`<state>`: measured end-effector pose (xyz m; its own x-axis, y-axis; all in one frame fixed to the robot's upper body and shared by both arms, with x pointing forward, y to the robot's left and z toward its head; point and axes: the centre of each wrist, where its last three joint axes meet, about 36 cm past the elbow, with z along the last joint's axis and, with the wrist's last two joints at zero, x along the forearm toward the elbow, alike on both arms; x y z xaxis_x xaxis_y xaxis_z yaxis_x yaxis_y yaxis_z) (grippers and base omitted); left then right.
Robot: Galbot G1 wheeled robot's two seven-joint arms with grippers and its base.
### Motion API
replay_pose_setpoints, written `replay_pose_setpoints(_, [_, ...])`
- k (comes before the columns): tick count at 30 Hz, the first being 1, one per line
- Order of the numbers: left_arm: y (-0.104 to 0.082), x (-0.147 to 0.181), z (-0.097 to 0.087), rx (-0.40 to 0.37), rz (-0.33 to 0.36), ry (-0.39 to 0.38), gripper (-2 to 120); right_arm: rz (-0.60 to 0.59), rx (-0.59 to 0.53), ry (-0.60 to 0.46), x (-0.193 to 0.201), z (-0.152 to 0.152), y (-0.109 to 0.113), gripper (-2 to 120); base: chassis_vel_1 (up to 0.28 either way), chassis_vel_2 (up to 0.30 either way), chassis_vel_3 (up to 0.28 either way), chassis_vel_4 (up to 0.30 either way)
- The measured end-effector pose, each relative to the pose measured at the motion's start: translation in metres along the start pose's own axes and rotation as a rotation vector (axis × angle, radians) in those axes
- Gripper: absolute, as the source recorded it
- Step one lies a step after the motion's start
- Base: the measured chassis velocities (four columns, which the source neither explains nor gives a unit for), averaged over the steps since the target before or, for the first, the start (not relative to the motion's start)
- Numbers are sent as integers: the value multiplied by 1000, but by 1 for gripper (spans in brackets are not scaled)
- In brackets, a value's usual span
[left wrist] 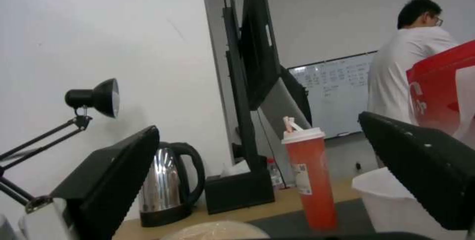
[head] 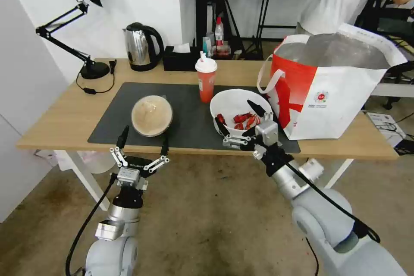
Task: Pick up the trash from the table and place it into the takeout bag.
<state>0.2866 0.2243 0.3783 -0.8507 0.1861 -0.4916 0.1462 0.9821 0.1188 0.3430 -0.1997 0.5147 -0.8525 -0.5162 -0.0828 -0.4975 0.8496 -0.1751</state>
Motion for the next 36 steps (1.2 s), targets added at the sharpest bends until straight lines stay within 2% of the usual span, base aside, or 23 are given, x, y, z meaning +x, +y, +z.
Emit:
replay_pose_setpoints(2, [-1,1,0,-1,0,-1,100,8,24,59,-6,-5,-6,100,0,0,0,0])
replay_pose_setpoints(9, [0,2,1,-3,0,-1,100,27,64,155,-28,-12,-21,100,0,0,0,0])
replay_pose_setpoints(17, [2,4,4,-10,-5,6,100,58,80,241,-48,0,-26,100,0,0,0,0])
replay_pose_setpoints(36, [4,5,6,-14,-9,8,100,5,93,265,-61,6,-14,100,0,0,0,0])
